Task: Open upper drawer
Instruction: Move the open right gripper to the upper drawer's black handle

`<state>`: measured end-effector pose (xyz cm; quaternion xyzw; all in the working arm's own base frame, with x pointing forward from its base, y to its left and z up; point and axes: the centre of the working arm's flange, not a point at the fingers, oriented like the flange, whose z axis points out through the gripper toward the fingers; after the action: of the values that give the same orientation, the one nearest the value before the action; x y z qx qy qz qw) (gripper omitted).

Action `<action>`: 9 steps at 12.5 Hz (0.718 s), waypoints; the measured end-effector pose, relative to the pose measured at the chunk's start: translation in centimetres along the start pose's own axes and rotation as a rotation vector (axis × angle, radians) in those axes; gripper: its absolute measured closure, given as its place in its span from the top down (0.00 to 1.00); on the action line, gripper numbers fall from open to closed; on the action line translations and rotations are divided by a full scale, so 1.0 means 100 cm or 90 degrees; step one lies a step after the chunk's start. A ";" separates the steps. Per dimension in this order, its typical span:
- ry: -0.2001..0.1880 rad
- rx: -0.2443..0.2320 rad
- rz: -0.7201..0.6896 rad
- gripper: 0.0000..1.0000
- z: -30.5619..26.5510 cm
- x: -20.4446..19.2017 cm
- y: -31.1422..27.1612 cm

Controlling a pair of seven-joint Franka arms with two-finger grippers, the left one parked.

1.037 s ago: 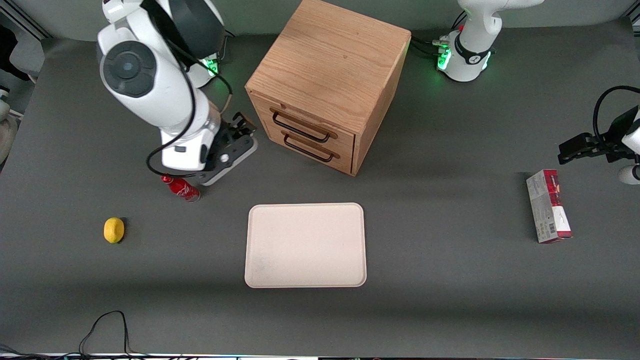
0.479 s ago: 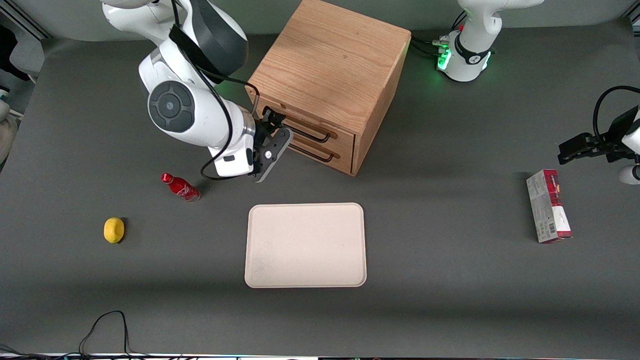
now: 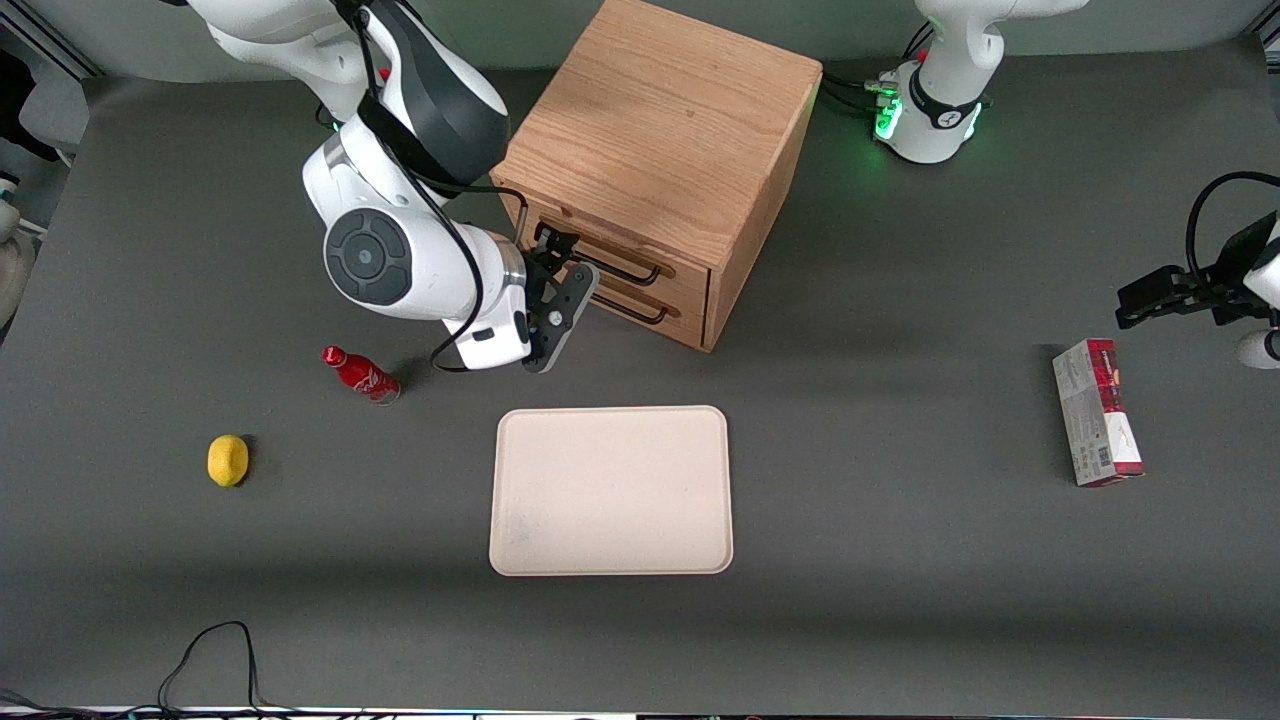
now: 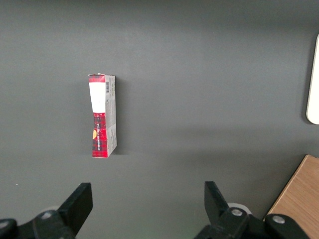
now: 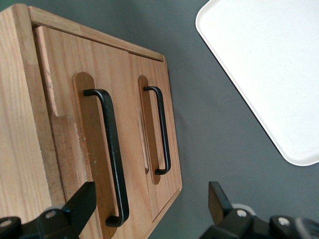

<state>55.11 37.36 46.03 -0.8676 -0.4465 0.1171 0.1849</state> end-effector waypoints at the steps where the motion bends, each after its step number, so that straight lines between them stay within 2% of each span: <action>1: -0.002 0.002 -0.003 1.00 0.003 0.001 -0.001; 9: -0.009 0.004 -0.016 1.00 0.035 0.019 -0.005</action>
<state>54.53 40.01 43.01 -0.8604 -0.4583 0.1227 0.1859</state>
